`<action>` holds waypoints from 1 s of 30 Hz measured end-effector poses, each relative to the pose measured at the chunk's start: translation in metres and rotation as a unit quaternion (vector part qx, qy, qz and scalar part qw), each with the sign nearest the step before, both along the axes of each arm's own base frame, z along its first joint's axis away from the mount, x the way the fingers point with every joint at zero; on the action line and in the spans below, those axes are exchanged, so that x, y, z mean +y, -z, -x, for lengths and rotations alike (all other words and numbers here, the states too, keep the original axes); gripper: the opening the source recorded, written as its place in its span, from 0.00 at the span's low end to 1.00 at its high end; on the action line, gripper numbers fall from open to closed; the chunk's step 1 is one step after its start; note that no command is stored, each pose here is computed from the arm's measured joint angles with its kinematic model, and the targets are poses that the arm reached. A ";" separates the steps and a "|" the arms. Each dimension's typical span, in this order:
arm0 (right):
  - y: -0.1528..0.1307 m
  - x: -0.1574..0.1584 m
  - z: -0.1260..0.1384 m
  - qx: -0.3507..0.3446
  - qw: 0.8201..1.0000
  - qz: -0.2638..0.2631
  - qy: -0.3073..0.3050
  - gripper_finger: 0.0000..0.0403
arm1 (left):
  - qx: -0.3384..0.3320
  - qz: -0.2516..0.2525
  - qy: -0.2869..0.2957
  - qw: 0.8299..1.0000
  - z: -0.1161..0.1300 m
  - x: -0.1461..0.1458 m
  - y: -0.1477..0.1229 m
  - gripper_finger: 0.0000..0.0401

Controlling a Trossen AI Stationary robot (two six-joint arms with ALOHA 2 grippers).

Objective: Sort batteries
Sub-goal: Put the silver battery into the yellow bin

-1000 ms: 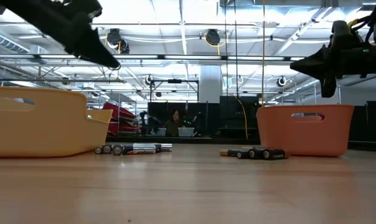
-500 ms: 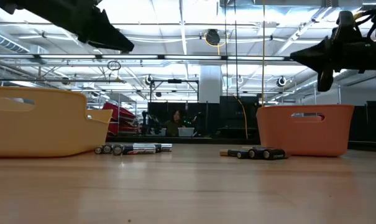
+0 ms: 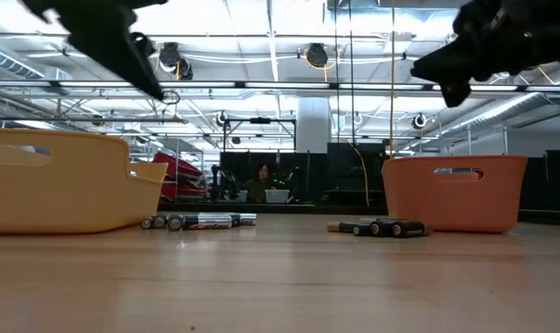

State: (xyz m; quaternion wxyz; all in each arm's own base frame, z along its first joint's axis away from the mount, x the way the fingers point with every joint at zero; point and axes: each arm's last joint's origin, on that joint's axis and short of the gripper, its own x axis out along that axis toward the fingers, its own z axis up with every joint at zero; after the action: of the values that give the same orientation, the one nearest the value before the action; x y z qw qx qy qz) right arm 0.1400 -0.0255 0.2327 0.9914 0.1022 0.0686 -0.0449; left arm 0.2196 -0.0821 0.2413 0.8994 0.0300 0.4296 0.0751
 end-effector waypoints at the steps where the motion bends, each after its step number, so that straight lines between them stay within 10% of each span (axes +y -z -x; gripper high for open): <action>1: -0.002 0.001 -0.006 0.010 1.000 0.011 -0.008 0.12 | 0.008 0.002 -0.006 1.000 0.002 -0.004 0.003 0.45; 14: -0.009 0.003 -0.082 0.093 0.988 0.114 -0.045 0.07 | 0.134 0.088 -0.136 0.978 0.021 -0.006 0.041 0.45; 30: -0.009 -0.018 -0.129 0.162 0.959 0.220 -0.082 0.21 | 0.285 -0.002 -0.202 0.937 0.052 0.049 0.092 0.45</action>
State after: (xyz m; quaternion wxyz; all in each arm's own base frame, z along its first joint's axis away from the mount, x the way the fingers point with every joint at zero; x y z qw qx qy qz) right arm 0.2689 -0.0431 0.2418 0.9653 -0.1329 0.2248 0.0068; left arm 0.1675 -0.0326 0.1491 0.7047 -0.0354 0.6650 0.2448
